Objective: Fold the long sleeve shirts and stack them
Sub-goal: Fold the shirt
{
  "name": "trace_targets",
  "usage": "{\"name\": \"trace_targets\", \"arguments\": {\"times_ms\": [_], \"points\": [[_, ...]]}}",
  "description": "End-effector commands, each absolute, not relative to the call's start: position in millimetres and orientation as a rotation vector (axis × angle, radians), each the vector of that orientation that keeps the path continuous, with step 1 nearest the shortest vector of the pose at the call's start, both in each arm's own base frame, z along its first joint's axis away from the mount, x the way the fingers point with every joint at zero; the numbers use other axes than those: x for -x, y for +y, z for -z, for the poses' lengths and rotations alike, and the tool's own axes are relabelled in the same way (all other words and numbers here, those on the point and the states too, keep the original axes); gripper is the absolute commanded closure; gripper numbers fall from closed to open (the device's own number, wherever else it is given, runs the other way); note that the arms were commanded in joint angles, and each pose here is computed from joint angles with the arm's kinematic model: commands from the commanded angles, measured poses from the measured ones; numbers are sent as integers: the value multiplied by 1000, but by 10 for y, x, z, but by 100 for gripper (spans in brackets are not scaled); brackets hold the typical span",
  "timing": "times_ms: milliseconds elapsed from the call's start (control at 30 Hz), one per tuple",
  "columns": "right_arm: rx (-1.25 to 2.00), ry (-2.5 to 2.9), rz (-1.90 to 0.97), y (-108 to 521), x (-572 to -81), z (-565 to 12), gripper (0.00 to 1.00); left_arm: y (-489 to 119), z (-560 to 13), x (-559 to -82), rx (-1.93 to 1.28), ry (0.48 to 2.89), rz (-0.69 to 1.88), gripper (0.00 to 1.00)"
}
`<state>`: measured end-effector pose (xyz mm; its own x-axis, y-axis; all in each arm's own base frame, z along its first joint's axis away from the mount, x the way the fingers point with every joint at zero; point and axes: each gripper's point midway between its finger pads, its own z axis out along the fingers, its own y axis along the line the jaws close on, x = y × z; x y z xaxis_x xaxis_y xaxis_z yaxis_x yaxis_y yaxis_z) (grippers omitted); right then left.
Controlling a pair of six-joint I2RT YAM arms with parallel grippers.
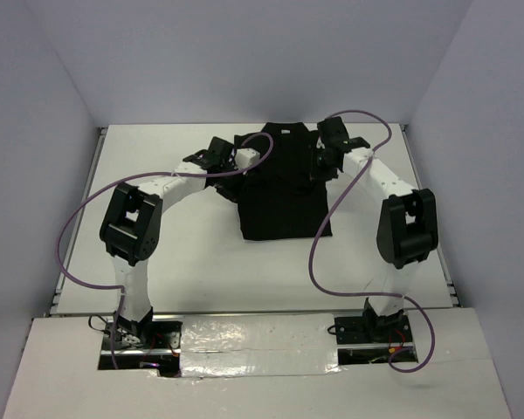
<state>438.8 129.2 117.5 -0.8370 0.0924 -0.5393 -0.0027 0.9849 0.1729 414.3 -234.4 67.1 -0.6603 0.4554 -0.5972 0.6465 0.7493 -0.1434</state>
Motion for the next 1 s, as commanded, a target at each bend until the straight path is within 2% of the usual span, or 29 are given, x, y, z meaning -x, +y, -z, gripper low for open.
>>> {"name": "trace_targets", "arguments": {"times_ms": [0,100,200,367,567,833,967], "points": [[-31,2560,-326,1513,-4142,-1129,100,-2382,-747,-4286,-800,2372,474,53],[-41,2664,-250,1520,-3922,-773,100,-2400,-734,-4294,-787,2378,485,53],[-84,2706,-202,1475,-3908,-614,100,-2399,-732,-4290,-784,2381,486,54],[-112,2703,-29,1315,-4070,-471,100,-2371,-718,-4277,-787,2386,470,54],[-104,2694,12,1362,-4341,-420,100,-2348,-733,-4284,-783,2384,457,54],[-116,2563,19,1494,-5093,-693,100,-2286,-727,-4316,-778,2386,434,54],[-167,2395,4,1478,-5637,-1153,100,-2246,-741,-4329,-781,2383,422,53]]}}
